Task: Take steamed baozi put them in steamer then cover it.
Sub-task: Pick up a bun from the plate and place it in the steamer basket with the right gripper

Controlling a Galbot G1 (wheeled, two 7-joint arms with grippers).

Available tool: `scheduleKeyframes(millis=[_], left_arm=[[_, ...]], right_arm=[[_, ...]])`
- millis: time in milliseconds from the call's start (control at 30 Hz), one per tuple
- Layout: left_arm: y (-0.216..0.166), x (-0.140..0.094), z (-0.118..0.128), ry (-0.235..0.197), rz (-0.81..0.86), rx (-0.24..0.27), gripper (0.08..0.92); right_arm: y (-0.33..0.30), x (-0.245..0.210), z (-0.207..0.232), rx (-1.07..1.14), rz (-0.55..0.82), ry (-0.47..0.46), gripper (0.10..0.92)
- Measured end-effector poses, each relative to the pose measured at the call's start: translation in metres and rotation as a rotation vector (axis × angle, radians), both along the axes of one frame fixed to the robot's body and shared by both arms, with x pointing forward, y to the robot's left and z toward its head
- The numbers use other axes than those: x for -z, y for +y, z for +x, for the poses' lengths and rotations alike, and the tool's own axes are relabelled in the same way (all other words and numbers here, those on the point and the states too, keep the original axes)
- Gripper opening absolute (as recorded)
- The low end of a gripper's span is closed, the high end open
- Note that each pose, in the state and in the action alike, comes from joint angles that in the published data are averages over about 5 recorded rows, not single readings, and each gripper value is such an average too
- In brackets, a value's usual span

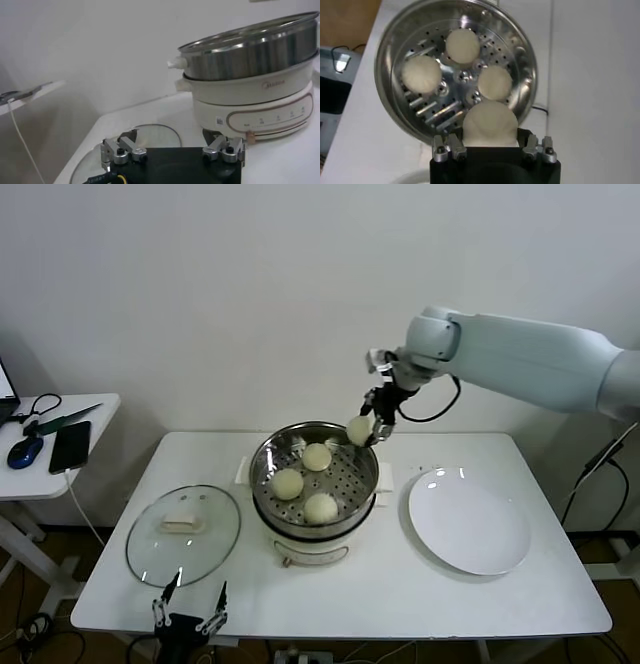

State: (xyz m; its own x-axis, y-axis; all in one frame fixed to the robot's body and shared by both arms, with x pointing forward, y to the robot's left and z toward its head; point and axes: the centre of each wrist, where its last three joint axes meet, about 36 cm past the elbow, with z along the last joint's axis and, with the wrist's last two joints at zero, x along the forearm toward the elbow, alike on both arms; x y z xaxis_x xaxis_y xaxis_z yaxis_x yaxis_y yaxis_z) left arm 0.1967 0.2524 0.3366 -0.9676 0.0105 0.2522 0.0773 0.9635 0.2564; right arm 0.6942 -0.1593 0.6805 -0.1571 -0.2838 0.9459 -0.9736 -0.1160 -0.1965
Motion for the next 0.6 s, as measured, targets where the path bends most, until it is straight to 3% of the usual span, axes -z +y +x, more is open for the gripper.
scheduleKeyframes(millis=[600], left_arm=[[0.006, 0.002, 0.0, -0.004, 0.006, -0.012, 0.823]], right_arm=[[0.052, 0.066, -0.004, -0.025, -0.113, 0.058, 0.696]])
